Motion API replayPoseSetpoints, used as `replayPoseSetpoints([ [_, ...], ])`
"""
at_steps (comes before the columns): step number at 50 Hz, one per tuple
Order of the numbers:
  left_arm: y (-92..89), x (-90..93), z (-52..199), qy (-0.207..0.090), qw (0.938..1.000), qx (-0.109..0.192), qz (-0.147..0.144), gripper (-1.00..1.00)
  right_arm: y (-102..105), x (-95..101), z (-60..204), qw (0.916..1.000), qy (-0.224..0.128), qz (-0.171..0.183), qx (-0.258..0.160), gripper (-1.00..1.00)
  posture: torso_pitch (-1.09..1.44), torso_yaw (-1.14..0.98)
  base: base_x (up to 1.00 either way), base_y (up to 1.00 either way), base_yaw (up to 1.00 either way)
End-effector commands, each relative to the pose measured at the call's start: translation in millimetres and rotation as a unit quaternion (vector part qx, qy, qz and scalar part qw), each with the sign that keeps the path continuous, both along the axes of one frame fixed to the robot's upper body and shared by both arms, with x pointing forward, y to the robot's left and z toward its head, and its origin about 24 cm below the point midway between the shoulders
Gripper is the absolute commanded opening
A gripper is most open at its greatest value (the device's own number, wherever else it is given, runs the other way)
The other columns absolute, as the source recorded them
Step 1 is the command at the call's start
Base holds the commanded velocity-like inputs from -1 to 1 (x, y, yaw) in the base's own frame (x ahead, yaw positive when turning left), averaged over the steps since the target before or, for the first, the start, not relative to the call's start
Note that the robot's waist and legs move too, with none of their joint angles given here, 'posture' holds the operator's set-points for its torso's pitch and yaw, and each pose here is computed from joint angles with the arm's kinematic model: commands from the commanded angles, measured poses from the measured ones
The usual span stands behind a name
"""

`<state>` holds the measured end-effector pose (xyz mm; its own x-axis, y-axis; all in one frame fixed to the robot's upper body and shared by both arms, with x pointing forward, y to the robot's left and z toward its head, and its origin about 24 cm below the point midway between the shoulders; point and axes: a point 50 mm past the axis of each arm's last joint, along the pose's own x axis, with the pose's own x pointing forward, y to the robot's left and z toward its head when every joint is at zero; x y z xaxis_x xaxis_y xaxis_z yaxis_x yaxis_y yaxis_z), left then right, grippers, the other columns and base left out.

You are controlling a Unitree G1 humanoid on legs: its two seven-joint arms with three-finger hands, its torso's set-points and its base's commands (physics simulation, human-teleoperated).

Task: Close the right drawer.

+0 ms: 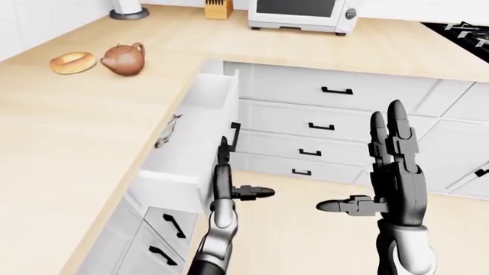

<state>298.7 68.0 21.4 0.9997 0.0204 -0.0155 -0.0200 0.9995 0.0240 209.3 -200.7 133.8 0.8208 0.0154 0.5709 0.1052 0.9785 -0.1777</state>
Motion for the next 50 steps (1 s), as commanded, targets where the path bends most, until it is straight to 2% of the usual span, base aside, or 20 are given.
replayPoseSetpoints([
  [1,11.8,7.1,17.2,-0.042,0.9981,-0.017,0.042,1.0,0.9,-3.4,12.9,0.9992,-0.038,0.001,-0.007,1.0,0.0,0.0,0.0,0.0,0.0],
  [15,20.9,10.8,19.4,-0.047,0.9959,-0.018,0.076,1.0,0.6,-3.1,13.1,0.9992,-0.038,0.002,-0.008,1.0,0.0,0.0,0.0,0.0,0.0],
  [31,24.6,11.0,18.4,-0.046,0.9946,-0.019,0.09,1.0,0.6,-3.3,12.8,0.9993,-0.038,0.002,-0.007,1.0,0.0,0.0,0.0,0.0,0.0],
  [50,39.1,14.6,17.3,-0.047,0.9921,-0.027,0.113,1.0,0.9,-2.9,12.6,0.9993,-0.037,0.002,-0.008,1.0,0.0,0.0,0.0,0.0,0.0],
])
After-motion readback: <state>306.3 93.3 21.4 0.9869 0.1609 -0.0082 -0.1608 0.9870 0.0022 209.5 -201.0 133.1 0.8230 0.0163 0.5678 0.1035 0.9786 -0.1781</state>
